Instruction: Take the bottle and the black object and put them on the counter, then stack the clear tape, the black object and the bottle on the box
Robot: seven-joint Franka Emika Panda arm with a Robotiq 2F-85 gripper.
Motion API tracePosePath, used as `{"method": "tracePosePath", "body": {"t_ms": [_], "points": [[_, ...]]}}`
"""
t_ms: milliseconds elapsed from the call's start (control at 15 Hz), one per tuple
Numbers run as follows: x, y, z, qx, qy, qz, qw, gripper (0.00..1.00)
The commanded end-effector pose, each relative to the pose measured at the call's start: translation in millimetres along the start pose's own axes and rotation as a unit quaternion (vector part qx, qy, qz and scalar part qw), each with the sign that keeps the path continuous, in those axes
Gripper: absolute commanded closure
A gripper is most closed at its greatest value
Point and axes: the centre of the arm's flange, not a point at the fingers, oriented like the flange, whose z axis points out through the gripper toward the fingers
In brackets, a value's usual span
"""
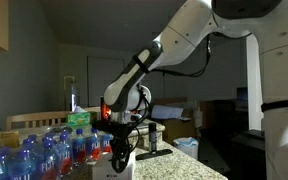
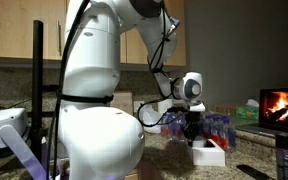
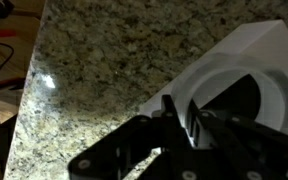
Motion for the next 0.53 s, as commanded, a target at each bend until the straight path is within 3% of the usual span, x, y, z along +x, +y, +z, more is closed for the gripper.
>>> {"method": "tracePosePath", "body": {"t_ms": [0,467], "points": [[10.1,-1.6,12.4,0.0,-0.006,0.06,0.9982,0.92],[22.4,0.2,-5.4,0.009,-0.01,0.098,0.9951,0.92]]}}
